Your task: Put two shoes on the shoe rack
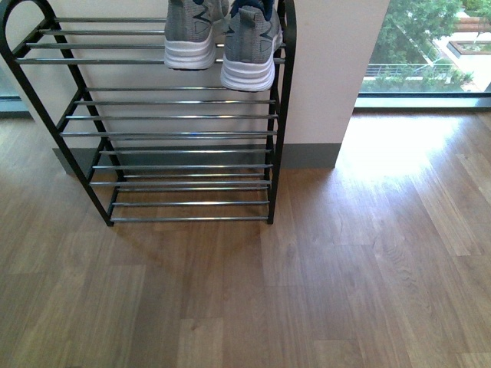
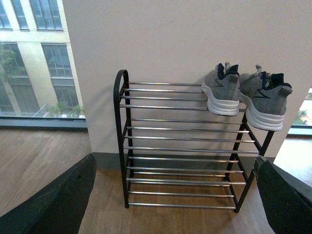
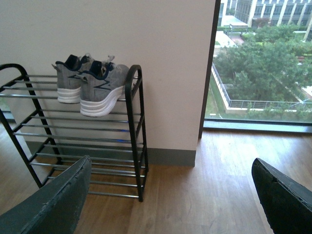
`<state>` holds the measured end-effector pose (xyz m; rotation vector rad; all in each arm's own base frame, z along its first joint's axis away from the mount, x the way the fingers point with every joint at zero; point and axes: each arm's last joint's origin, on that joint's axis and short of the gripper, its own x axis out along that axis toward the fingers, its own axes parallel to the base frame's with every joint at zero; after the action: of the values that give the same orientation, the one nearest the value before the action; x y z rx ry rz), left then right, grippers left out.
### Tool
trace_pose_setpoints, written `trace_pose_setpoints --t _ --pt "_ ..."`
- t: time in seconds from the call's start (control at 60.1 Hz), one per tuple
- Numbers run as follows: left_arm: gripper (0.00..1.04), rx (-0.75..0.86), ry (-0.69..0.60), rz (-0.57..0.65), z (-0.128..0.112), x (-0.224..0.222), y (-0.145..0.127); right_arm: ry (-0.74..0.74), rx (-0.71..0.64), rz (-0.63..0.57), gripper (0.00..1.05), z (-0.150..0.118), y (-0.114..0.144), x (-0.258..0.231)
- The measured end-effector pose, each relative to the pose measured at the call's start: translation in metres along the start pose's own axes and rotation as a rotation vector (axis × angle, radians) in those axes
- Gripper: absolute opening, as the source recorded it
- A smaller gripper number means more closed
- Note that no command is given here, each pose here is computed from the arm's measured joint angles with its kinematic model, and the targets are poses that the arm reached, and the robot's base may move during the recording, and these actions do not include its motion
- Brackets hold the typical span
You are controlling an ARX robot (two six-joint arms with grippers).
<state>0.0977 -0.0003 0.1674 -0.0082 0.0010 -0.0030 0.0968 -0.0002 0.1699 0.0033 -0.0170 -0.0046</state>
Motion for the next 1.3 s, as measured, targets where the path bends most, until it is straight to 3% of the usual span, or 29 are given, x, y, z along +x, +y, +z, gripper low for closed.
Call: trace_pose_setpoints --t 1.298 --pt "0.95 0.000 0.000 0.000 -0.0001 0.0000 0.0000 0.002 0.000 0.001 0.95 -0.0001 0.0001 0.0000"
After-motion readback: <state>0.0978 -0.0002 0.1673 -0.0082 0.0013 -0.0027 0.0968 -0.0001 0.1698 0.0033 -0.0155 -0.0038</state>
